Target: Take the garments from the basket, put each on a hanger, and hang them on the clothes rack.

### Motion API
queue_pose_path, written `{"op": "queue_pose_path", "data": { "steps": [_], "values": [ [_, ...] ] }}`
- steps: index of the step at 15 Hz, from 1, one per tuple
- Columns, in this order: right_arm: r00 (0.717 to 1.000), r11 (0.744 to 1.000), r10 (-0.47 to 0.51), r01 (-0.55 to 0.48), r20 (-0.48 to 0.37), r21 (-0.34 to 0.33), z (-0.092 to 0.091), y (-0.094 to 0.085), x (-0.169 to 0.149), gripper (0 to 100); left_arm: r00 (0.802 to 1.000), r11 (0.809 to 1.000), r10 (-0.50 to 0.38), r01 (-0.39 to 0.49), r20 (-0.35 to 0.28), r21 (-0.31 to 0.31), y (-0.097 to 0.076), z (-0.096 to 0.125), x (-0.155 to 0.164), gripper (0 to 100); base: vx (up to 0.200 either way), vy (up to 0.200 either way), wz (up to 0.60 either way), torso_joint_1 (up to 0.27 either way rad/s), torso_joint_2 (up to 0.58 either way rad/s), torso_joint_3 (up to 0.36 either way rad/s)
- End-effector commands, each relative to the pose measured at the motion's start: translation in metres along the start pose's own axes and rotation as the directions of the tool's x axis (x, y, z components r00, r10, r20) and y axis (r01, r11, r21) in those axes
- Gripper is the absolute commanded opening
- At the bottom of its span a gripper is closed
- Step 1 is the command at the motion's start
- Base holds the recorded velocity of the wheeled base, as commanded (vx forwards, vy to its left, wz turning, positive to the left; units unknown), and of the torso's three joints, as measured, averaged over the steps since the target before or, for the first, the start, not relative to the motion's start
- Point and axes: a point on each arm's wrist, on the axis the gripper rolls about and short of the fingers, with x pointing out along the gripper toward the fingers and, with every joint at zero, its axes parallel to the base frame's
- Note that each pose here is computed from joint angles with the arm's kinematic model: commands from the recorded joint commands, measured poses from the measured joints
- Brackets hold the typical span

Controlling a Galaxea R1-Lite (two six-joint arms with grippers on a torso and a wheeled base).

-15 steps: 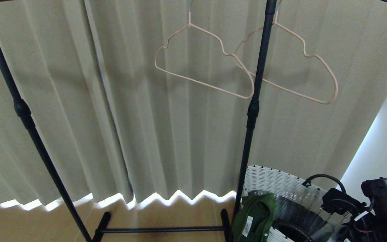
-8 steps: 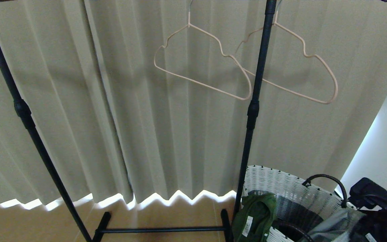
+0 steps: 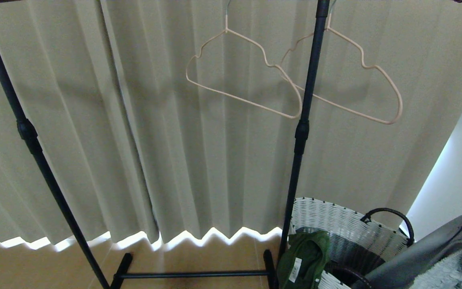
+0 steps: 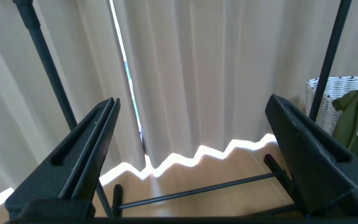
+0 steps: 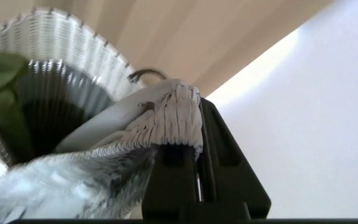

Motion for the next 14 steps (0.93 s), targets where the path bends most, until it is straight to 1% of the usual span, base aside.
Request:
{"op": "queue_pose_path", "data": {
  "steps": [1,10,14],
  "values": [
    [0.999,1.000,-0.021,0.021,0.038,0.006,0.0016,-0.0023,-0.0076,0,1.000,1.000,0.001,-0.001,0.001,0.000,0.0000,0.0001,0.0000,100,-0.200,0.000,0.00,0.007,0.00,-0.002],
    [1.000,1.000,-0.015,0.015,0.026,0.004,-0.0016,-0.0005,-0.0072,0,1.000,1.000,0.001,-0.001,0.001,0.000,0.0000,0.0001,0.0000,100,-0.200,0.000,0.00,0.001,0.00,0.002],
    [1.000,1.000,-0.014,0.014,0.025,0.004,-0.0016,-0.0004,-0.0070,0,1.000,1.000,0.000,0.000,0.001,0.000,0.0000,0.0001,0.0000,100,0.000,0.000,0.00,0.000,0.00,0.000]
  ]
}}
